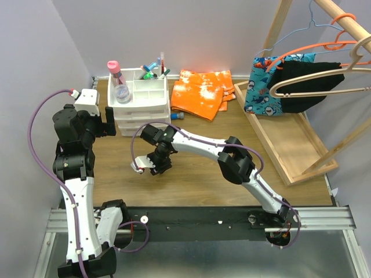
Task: Sort the stationery into containers
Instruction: Pick up the stationery from the center of the board.
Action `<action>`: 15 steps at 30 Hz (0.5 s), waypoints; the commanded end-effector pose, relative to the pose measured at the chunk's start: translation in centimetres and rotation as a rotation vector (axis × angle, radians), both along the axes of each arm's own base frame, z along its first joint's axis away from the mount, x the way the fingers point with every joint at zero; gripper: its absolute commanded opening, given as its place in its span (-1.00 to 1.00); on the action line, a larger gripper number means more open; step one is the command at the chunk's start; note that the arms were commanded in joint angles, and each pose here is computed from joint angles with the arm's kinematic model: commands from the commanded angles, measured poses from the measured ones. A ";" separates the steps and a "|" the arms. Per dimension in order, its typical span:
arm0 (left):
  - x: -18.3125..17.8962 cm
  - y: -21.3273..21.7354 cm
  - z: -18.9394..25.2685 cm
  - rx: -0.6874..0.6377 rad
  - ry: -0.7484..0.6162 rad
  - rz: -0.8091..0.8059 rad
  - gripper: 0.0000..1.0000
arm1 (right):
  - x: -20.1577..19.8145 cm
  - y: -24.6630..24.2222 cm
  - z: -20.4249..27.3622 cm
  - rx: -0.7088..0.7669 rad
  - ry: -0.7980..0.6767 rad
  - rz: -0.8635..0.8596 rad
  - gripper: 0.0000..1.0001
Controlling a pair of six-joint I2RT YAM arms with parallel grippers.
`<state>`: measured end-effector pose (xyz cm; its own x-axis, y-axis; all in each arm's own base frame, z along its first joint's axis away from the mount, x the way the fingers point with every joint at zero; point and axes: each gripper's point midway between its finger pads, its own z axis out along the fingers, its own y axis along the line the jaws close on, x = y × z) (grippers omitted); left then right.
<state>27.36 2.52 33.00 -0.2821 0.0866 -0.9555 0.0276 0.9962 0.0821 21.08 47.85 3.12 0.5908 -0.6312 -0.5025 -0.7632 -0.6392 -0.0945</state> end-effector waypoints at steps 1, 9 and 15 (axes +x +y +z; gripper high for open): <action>-0.2 -0.1 0.9 -0.004 -0.025 0.007 0.98 | -1.9 -3.5 -2.7 -0.144 0.035 0.062 0.00; 0.0 -0.5 0.7 -0.027 -0.019 -0.009 0.97 | -1.6 -2.9 -2.2 -0.088 0.020 -0.009 -0.31; 0.3 -1.0 1.0 -0.045 -0.030 -0.032 0.98 | 0.0 -0.2 -0.1 -0.021 0.010 -0.187 -0.09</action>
